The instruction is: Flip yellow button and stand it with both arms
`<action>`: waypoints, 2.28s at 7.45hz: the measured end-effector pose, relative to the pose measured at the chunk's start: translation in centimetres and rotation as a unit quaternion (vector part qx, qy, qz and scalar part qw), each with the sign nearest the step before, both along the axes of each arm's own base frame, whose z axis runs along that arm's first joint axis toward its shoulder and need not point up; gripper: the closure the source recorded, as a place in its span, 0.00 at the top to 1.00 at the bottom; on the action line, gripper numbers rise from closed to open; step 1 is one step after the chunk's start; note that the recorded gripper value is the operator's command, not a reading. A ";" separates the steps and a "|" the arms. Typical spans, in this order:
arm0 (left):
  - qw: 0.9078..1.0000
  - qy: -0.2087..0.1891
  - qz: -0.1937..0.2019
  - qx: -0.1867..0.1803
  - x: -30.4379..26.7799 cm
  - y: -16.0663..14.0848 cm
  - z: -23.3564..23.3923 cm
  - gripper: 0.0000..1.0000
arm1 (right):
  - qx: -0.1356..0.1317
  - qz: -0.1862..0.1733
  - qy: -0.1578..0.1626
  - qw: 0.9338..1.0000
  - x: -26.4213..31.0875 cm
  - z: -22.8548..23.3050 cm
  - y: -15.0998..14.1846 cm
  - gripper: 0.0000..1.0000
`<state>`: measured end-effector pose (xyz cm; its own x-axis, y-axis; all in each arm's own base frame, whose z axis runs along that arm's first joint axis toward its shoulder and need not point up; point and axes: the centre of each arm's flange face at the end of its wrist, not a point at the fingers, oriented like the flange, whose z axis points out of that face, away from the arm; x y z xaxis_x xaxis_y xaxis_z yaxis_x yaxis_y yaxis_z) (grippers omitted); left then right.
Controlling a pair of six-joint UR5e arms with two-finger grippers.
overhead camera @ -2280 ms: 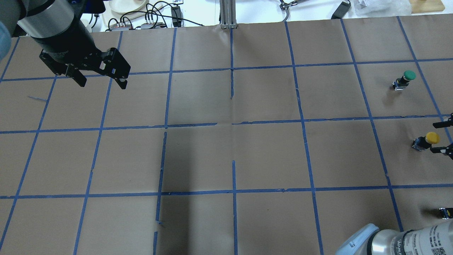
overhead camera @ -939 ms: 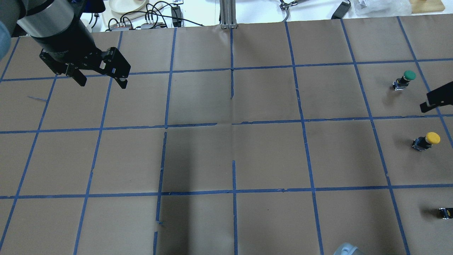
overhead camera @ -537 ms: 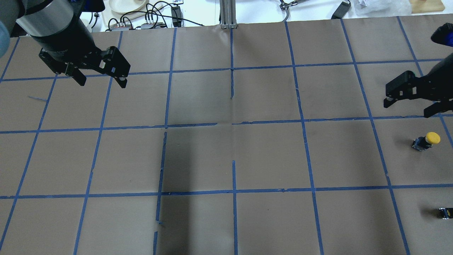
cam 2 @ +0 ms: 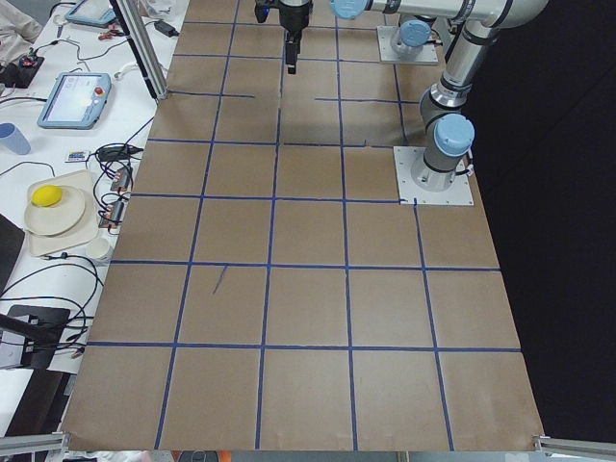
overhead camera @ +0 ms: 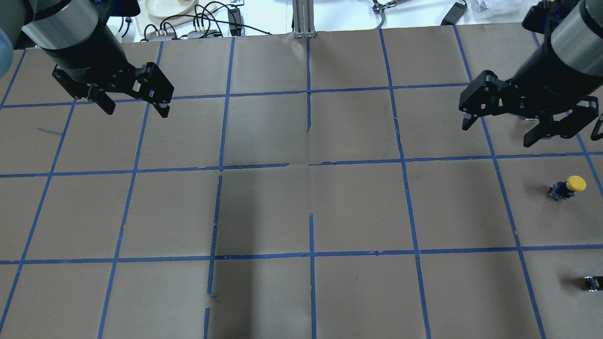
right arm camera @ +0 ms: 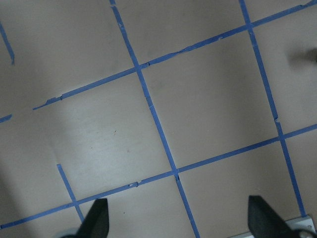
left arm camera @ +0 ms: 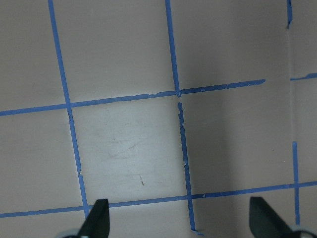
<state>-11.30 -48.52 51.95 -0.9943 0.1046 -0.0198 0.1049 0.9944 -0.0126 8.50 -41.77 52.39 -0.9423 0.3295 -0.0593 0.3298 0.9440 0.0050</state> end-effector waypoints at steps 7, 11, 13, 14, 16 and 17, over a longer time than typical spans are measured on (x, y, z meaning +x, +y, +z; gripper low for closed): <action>1.000 0.000 0.000 0.002 0.0 0.2 -0.2 1.00 | 0.030 0.018 0.019 0.999 3.9 -3.4 0.4 1.00; 1.000 0.000 0.000 0.002 0.0 0.3 -0.2 0.99 | 0.029 0.017 0.043 0.999 3.4 -2.7 0.5 1.00; 1.000 0.000 0.000 0.002 0.0 0.3 -0.3 1.00 | 0.026 0.017 0.040 0.999 3.4 -2.4 0.5 1.00; 1.000 0.000 0.000 0.002 0.0 0.3 -0.3 1.00 | 0.024 0.018 0.037 0.999 3.5 -2.3 0.6 1.00; 1.000 -0.001 -0.001 0.002 0.0 0.3 -0.2 1.00 | 0.023 0.020 0.035 0.999 3.5 -2.3 0.6 1.00; 1.000 -0.001 -0.001 0.001 0.0 0.4 -0.2 1.00 | 0.021 0.021 0.034 0.999 3.6 -2.2 0.7 1.00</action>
